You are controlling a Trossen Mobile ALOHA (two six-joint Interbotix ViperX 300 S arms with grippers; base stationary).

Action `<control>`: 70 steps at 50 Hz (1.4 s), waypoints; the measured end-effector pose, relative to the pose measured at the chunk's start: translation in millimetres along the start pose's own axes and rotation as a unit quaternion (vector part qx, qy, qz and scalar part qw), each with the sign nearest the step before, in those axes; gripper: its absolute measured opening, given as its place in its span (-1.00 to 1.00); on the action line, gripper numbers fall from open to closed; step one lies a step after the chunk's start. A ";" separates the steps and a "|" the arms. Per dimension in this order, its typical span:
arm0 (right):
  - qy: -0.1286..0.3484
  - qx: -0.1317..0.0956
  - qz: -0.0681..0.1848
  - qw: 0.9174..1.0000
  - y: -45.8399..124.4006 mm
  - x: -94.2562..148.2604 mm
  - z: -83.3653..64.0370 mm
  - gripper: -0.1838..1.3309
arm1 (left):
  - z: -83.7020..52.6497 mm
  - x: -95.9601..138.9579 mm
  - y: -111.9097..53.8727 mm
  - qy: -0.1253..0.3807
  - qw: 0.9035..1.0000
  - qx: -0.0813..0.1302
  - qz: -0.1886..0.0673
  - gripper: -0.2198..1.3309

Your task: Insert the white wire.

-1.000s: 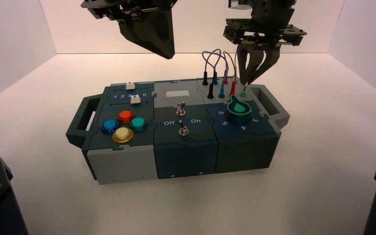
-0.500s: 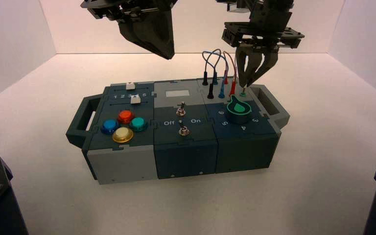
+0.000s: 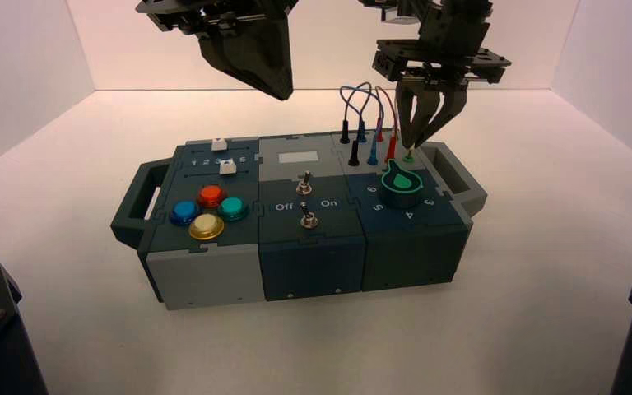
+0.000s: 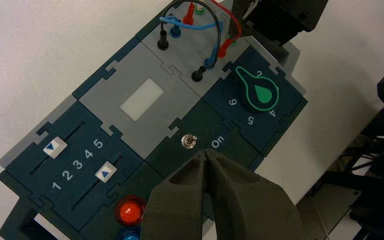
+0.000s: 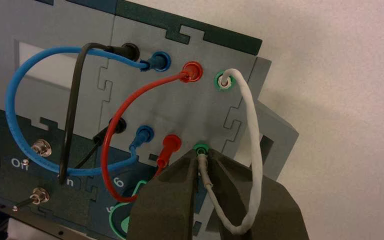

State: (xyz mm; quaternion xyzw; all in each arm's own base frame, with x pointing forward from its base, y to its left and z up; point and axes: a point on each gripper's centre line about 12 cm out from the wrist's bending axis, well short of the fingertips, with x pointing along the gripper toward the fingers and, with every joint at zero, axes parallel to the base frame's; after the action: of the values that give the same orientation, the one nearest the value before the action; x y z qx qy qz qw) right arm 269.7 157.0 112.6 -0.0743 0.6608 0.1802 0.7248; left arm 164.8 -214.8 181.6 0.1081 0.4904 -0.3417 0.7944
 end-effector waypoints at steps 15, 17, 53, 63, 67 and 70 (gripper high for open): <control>-0.001 0.002 0.005 1.000 3.3 0.3 -0.1 -0.65 | 0.6 -0.5 -0.1 0.001 1.000 0.003 0.000 -0.92; -0.001 0.002 0.005 1.000 4.5 0.1 0.1 -0.65 | 0.6 -0.5 0.0 0.001 1.000 0.004 0.001 -0.92; 0.007 -0.017 0.008 1.000 19.5 4.9 -8.4 -0.65 | 0.7 -0.9 -0.1 0.000 1.000 0.005 0.001 -0.92; 0.008 -0.029 0.008 1.000 27.0 6.0 -10.7 -0.65 | 1.0 -0.7 -0.2 0.001 1.000 0.004 0.000 -0.92; 0.009 -0.035 0.010 0.999 31.2 6.4 -11.9 -0.65 | 1.2 -0.7 -0.2 0.000 1.000 0.004 0.001 -0.92; 0.010 -0.038 0.010 0.999 33.9 6.7 -12.7 -0.65 | 0.3 -0.1 0.0 0.002 1.000 0.004 0.001 -0.92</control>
State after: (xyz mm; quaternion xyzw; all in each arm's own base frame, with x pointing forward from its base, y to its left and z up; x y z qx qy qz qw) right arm 246.2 185.0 109.0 -0.0970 0.6613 0.2121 0.7130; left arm 164.9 -215.0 181.8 0.1122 0.4908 -0.3428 0.7931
